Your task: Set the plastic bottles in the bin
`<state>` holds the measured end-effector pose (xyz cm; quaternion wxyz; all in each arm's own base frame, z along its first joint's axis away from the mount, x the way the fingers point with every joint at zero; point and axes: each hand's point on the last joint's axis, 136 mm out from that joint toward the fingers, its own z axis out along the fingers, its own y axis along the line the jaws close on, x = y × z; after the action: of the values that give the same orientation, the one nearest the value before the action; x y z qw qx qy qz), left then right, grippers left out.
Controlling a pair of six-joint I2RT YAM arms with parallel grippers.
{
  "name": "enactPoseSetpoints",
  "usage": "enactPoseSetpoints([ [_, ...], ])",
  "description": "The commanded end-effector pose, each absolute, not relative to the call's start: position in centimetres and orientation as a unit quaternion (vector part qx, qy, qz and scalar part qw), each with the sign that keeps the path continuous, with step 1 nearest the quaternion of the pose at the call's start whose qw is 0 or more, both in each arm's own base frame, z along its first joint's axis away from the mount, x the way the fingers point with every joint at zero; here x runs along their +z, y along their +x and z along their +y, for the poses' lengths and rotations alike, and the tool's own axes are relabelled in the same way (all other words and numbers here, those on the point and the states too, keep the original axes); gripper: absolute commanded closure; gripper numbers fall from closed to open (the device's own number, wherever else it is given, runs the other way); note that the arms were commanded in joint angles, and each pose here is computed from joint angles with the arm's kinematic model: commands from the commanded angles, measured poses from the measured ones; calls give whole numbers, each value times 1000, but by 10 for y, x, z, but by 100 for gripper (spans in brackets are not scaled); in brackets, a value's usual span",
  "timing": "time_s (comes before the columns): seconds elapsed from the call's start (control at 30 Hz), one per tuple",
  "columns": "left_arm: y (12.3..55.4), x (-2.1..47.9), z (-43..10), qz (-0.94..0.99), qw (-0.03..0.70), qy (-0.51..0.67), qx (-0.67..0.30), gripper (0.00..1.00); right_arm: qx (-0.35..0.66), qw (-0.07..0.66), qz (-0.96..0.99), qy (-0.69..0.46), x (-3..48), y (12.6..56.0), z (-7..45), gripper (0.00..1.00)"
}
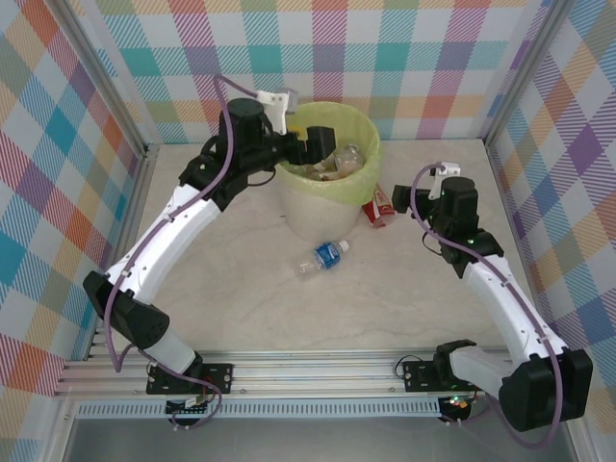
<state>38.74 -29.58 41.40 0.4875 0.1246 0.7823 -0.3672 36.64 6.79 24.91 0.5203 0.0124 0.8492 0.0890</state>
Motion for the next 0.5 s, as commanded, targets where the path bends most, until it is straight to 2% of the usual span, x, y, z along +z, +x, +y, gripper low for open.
enactPoseSetpoints([
  [0.0, 379, 454, -284, 735, 550, 106, -382, 0, 87, 481, 872, -31, 226, 368, 72, 0],
  [0.33, 380, 459, -268, 723, 573, 60, -381, 0, 145, 394, 905, -60, 173, 395, 89, 0],
  [0.47, 379, 456, -254, 717, 593, 37, -365, 0, 177, 335, 922, -79, 151, 405, 104, 0],
])
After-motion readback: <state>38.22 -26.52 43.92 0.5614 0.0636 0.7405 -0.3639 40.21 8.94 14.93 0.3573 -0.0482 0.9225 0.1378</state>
